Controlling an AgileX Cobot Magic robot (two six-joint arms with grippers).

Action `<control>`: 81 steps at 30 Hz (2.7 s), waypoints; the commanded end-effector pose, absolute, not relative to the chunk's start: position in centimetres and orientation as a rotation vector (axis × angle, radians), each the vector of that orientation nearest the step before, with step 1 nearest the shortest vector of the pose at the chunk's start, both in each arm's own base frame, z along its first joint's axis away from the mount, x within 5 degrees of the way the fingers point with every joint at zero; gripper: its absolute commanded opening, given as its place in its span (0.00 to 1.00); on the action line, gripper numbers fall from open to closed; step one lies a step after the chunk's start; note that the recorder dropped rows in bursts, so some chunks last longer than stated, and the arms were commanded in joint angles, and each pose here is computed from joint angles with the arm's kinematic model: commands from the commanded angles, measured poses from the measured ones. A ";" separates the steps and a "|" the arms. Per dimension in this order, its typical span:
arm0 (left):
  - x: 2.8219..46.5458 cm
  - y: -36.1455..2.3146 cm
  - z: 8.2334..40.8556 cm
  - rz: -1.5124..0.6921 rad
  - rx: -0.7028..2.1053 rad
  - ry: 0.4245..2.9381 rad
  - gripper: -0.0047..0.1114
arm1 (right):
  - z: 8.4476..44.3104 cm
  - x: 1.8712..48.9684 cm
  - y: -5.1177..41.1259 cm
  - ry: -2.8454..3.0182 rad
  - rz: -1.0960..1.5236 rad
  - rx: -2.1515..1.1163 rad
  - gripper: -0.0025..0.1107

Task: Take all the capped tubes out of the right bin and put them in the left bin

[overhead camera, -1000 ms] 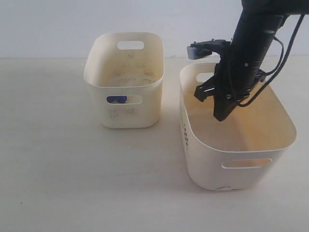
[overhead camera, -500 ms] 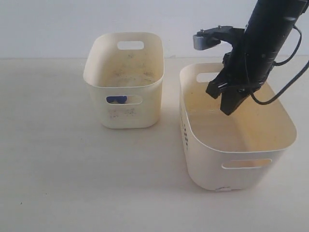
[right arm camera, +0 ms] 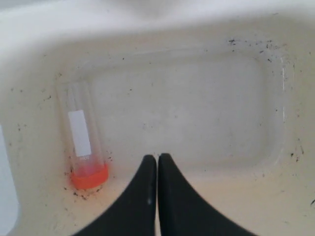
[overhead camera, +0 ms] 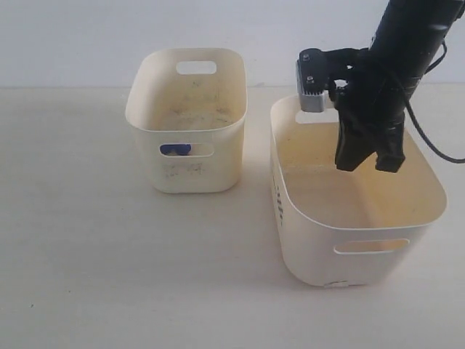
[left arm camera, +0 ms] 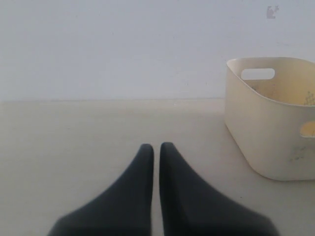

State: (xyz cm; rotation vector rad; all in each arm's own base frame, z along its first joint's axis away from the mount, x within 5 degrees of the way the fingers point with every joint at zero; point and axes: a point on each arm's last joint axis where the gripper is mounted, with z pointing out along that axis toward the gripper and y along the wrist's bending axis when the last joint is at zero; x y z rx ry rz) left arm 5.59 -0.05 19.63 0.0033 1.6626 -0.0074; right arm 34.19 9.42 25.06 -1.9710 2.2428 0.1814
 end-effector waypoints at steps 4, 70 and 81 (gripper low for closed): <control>5.6 -0.1 19.8 -0.019 0.003 1.655 0.08 | 23.8 34.6 9.1 2.088 0.156 -2.194 0.02; 5.6 -0.1 19.8 -0.019 0.003 1.655 0.08 | 17.0 34.6 9.3 2.240 0.348 -2.208 0.59; 5.6 -0.1 19.8 -0.019 0.003 1.655 0.08 | 17.1 34.2 9.3 2.256 0.405 -2.229 0.59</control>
